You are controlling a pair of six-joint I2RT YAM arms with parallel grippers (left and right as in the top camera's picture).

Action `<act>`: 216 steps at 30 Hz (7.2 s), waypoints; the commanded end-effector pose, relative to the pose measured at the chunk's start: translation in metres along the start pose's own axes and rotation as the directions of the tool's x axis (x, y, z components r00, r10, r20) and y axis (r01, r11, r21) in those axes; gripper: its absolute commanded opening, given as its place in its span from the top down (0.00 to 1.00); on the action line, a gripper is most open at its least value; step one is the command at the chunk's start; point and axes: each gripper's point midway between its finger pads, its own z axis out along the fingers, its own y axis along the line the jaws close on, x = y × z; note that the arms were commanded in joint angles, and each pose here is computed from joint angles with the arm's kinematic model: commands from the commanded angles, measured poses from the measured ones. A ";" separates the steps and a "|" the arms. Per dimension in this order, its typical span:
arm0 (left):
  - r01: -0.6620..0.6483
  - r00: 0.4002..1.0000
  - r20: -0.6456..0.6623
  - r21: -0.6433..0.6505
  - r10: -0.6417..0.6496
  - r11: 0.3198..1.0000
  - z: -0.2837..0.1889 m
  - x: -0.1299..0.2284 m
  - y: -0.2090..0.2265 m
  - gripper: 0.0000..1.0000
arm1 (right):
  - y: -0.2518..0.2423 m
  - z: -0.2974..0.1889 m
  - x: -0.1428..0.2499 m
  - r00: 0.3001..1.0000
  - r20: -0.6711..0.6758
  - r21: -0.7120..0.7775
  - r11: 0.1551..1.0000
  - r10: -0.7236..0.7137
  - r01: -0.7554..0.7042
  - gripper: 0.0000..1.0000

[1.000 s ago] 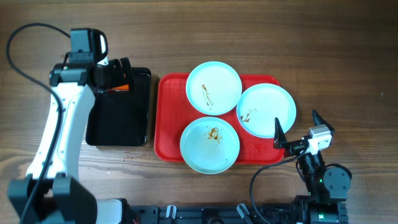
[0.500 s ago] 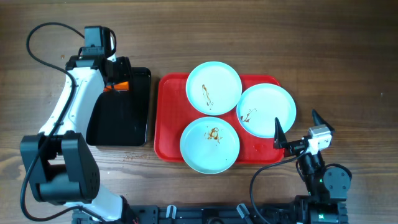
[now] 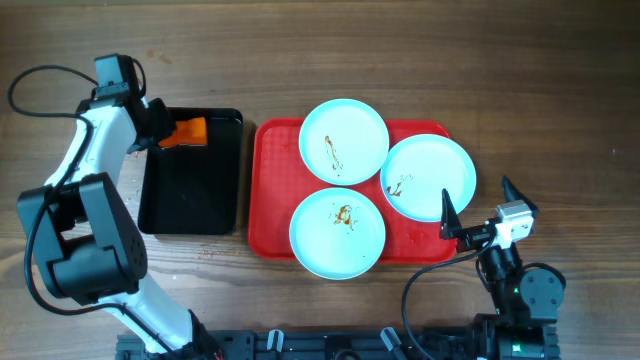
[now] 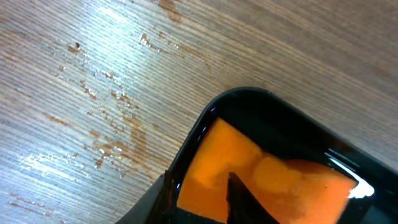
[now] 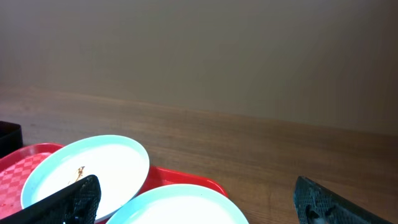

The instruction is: Clean dirty plates on tray and stack at the side

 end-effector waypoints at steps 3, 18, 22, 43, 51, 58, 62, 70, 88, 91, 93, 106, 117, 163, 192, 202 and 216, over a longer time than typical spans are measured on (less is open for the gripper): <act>0.018 1.000 -0.016 0.079 -0.017 0.997 0.002 0.001 -0.021 0.43 | 0.003 0.000 -0.001 1.000 0.006 -0.015 1.000 0.005 -0.005 0.00; 0.156 0.974 -0.184 0.118 -0.132 0.981 0.033 0.039 -0.045 0.96 | 0.003 0.000 -0.001 1.000 0.006 -0.015 1.000 0.005 -0.005 0.00; 0.147 0.973 -0.196 0.117 -0.123 0.982 0.033 0.043 -0.046 0.96 | 0.003 0.000 -0.001 1.000 0.006 -0.015 1.000 0.005 -0.005 0.00; -0.062 0.996 -0.067 0.009 0.062 0.998 -0.042 0.040 -0.055 0.22 | 0.003 0.000 -0.001 1.000 0.006 -0.015 1.000 0.005 -0.005 0.00; -0.079 0.978 -0.185 0.072 0.091 0.994 0.019 0.064 -0.069 0.09 | 0.003 0.000 -0.001 1.000 0.006 -0.015 1.000 0.005 -0.005 0.00; -0.074 0.975 -0.203 0.068 0.086 0.995 0.042 0.069 -0.070 0.96 | 0.003 0.000 -0.001 1.000 0.006 -0.015 1.000 0.004 -0.004 0.00; -0.073 0.972 -0.218 0.061 0.085 0.995 0.040 0.072 -0.068 0.96 | 0.003 0.000 -0.001 1.000 0.006 -0.015 1.000 0.005 -0.005 0.00; -0.056 0.993 -0.105 0.057 0.061 0.997 -0.035 0.047 -0.064 0.96 | 0.003 0.000 -0.001 1.000 0.006 -0.015 1.000 0.005 -0.005 0.00; 0.036 0.936 -0.321 -0.332 -0.148 0.943 -0.096 0.127 0.002 0.21 | 0.003 0.000 -0.001 1.000 0.006 -0.015 1.000 0.004 -0.004 0.00; -0.016 0.946 -0.312 -0.298 -0.082 0.954 -0.095 0.128 -0.014 0.21 | 0.003 0.000 -0.001 1.000 0.006 -0.015 1.000 0.004 -0.004 0.00; -0.029 0.949 -0.309 -0.289 -0.065 0.957 -0.095 0.129 -0.020 0.28 | 0.003 0.000 -0.001 1.000 0.006 -0.015 1.000 0.004 -0.004 0.00; -0.017 0.863 -0.492 -0.252 -0.113 0.968 -0.067 0.201 -0.012 0.96 | 0.003 0.000 -0.001 1.000 0.006 -0.015 1.000 0.004 -0.004 0.00; 0.042 0.885 -0.443 -0.230 -0.143 0.972 -0.038 0.211 -0.012 0.67 | 0.003 0.000 -0.001 1.000 0.006 -0.015 1.000 0.005 -0.005 0.00; -0.689 0.642 -0.102 0.356 0.759 0.631 -0.072 0.104 -0.057 0.17 | 0.003 0.000 -0.001 1.000 0.006 -0.015 1.000 0.005 -0.005 0.01; -0.721 0.501 -0.215 0.431 0.838 0.542 0.007 0.117 0.007 0.96 | 0.003 0.000 -0.001 1.000 0.006 -0.015 1.000 0.005 -0.005 0.00; -0.676 0.615 -0.174 0.386 0.769 0.628 0.011 0.119 -0.069 0.96 | 0.003 0.000 -0.001 1.000 0.006 -0.015 1.000 0.005 -0.005 0.00; 0.044 0.938 -0.334 -0.146 -0.091 0.988 0.013 0.117 -0.039 0.96 | 0.003 0.000 -0.001 1.000 0.006 -0.015 1.000 0.005 -0.005 0.00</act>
